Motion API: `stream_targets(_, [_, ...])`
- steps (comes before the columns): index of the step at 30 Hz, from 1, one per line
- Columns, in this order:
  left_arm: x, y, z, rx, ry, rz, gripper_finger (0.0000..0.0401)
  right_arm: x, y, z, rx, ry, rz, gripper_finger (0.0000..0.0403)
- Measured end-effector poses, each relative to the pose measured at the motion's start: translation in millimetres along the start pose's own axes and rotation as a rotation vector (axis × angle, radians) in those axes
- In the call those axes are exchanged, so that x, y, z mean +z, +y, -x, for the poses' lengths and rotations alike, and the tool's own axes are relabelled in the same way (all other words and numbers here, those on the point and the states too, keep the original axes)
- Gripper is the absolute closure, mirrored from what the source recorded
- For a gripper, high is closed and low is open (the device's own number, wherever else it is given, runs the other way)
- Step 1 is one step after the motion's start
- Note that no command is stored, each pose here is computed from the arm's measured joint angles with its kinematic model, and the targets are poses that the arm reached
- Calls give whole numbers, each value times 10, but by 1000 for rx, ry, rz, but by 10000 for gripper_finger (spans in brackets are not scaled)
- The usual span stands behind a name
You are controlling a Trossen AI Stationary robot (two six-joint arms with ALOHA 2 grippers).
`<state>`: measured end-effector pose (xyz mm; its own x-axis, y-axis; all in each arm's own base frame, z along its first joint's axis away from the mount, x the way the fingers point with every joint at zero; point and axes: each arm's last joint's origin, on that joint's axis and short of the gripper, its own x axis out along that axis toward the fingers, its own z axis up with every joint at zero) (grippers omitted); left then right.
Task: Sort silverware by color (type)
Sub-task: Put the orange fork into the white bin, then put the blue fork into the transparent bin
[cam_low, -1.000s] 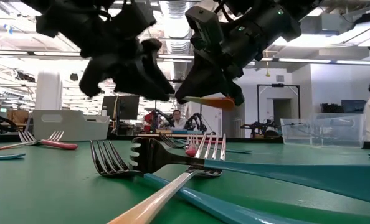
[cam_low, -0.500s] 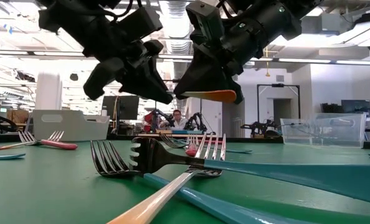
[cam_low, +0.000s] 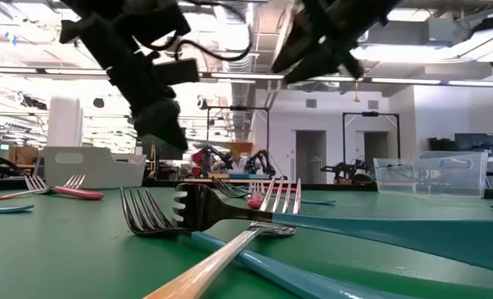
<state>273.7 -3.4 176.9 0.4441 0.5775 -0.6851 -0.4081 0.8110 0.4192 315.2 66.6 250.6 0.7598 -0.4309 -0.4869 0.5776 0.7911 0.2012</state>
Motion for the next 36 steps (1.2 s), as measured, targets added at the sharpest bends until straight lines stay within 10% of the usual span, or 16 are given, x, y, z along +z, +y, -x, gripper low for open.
stream_targets(10, [-490, 1101, 312, 382, -5, 476, 401, -178, 28, 200, -82, -6, 9, 213])
stream_targets(19, [-902, 1632, 248, 528, 40, 682, 398, -247, -14, 166, -98, -30, -28, 213])
stream_targets(31, [-1010, 1849, 66, 493, 75, 783, 280, -255, -8, 174, -96, -26, -6, 211])
stream_targets(36, [-952, 1785, 91, 271, 18, 768, 263, -269, -3, 183, -92, -18, 2, 211])
